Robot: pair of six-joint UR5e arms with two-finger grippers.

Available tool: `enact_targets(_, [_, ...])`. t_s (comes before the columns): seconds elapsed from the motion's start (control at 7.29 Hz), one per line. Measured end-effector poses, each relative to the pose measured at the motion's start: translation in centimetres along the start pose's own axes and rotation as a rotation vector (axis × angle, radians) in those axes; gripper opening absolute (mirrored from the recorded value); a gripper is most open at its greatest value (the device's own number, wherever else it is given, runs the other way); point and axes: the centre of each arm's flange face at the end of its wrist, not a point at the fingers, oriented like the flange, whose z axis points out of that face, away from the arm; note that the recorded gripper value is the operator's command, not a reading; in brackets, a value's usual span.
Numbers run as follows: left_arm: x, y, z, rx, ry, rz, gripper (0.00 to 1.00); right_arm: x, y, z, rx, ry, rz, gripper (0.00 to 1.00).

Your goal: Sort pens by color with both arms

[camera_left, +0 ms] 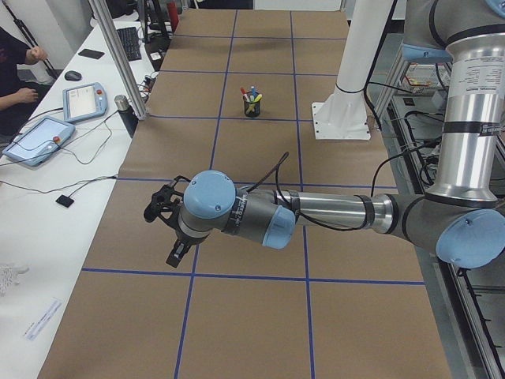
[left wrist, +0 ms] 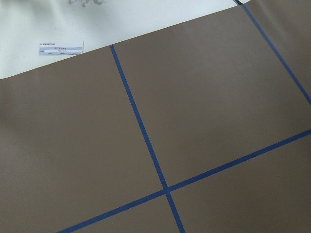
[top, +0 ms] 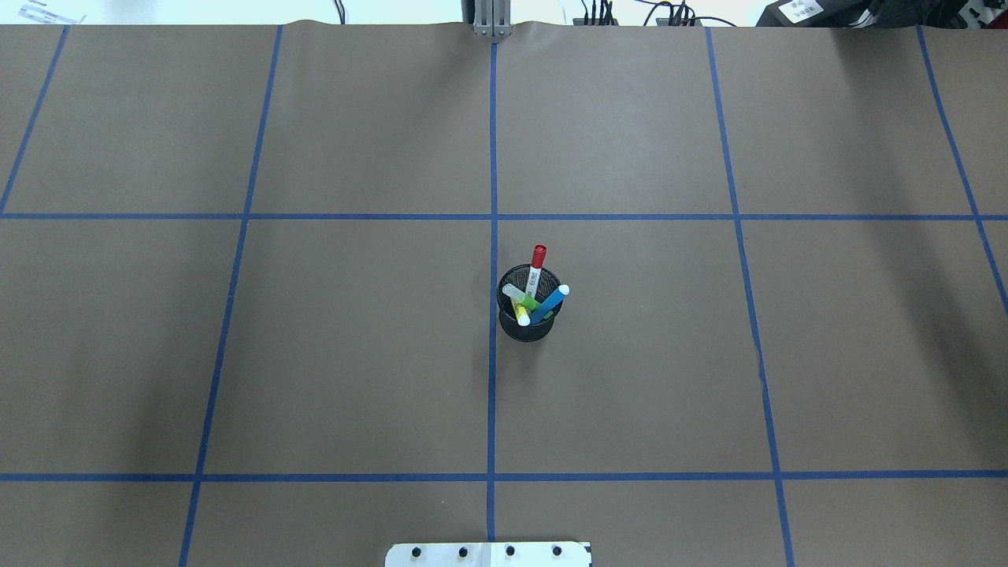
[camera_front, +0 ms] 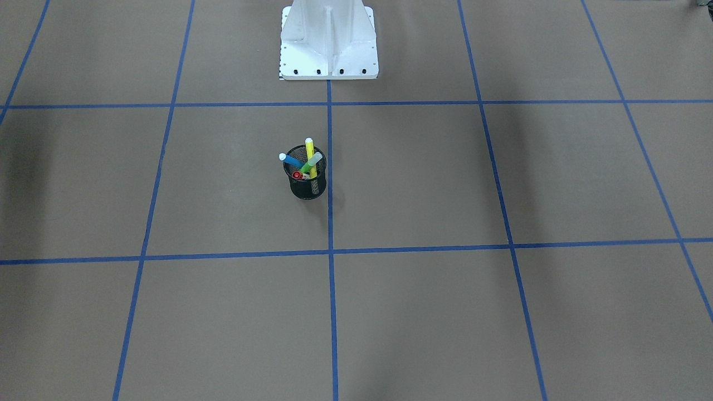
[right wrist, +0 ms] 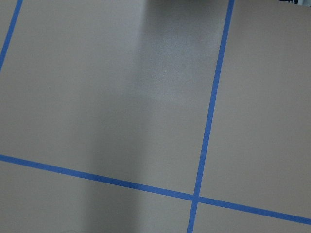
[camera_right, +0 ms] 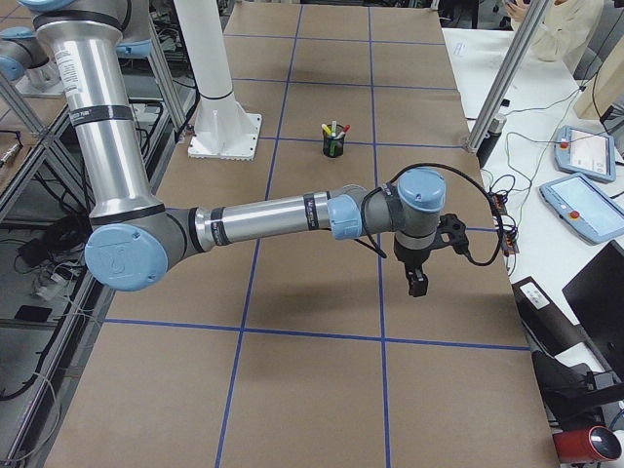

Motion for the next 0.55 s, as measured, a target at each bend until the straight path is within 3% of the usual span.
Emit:
enact_targets(0.27, [0.0, 0.0, 0.0, -0.001, 0.000, 0.000, 1.00, -5.7, -1.3, 0.8, 0.007, -0.040, -0.120, 1.00])
enact_targets(0.55, [-0.1, 0.0, 0.1, -0.002, 0.001, -0.003, 1.00, -12.7, -2.6, 0.7, 0.022, -0.138, -0.236, 0.99])
